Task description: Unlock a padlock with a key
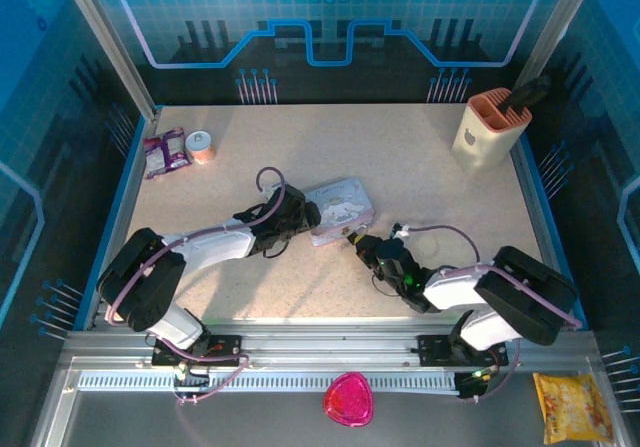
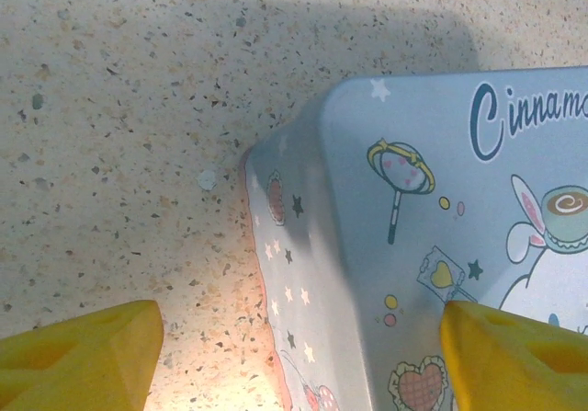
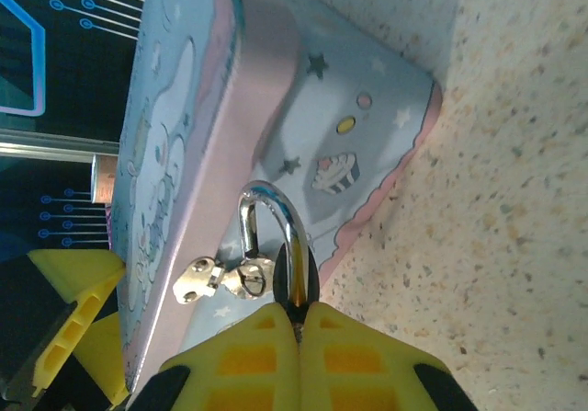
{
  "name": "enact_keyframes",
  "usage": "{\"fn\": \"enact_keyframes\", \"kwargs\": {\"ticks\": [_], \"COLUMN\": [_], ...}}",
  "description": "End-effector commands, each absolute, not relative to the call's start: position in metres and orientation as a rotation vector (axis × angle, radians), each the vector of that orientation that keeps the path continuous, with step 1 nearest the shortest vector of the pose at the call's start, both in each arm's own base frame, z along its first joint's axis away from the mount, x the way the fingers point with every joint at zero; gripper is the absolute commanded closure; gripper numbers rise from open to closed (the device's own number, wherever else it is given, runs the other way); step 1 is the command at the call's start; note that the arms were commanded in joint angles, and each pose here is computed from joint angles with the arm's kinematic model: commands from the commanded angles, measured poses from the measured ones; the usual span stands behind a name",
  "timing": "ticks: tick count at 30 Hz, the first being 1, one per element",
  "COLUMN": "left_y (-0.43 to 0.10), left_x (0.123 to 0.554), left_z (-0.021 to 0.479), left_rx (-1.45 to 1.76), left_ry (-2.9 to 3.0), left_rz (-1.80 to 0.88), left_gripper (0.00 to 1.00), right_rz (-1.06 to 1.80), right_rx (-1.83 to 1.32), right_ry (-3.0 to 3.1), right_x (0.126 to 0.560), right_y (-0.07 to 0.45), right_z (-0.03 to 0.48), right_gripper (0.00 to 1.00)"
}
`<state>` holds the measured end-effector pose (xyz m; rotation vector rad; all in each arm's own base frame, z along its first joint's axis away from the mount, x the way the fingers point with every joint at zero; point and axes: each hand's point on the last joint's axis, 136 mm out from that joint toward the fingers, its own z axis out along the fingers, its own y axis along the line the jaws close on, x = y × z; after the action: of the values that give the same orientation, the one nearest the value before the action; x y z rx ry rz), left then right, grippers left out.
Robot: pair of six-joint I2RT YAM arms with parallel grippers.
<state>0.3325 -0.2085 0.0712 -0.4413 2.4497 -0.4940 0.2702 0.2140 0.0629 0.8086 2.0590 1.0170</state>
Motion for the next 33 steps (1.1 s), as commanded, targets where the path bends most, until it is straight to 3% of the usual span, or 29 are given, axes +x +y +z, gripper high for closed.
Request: {"fn": "enact_keyframes", "kwargs": {"ticks": [1,12,23,33], "left_y": [-0.197,-0.180,-0.113,-0.089], "left_x": [0.313,0.289,0.263,0.251], "left_z": [0.057,0.107,0.135,0.147], "left_rx": [-0.356,-0.034,-0.063,-0.117], "left_ry": [2.551,2.438,2.220,2.104], "left_rz": [-0.390,-0.418,-0.319,-0.297], "left_gripper": [0.20,0.16,0.14,0.03], "right_rz": [0.936,0.699,0.560,0.638], "right_rx": [0.774,0.361,0.115,0.114], "right_ry": [2.081,2.290,2.385,2.557], "right_x": [0.270,0.245,0.228,0.231], "right_y": [0.200,0.139,0.089,0.094], "right_z": [0.060,0.095,0.127,0.094], "right_gripper": [1.00,1.00,1.00,1.00]}}
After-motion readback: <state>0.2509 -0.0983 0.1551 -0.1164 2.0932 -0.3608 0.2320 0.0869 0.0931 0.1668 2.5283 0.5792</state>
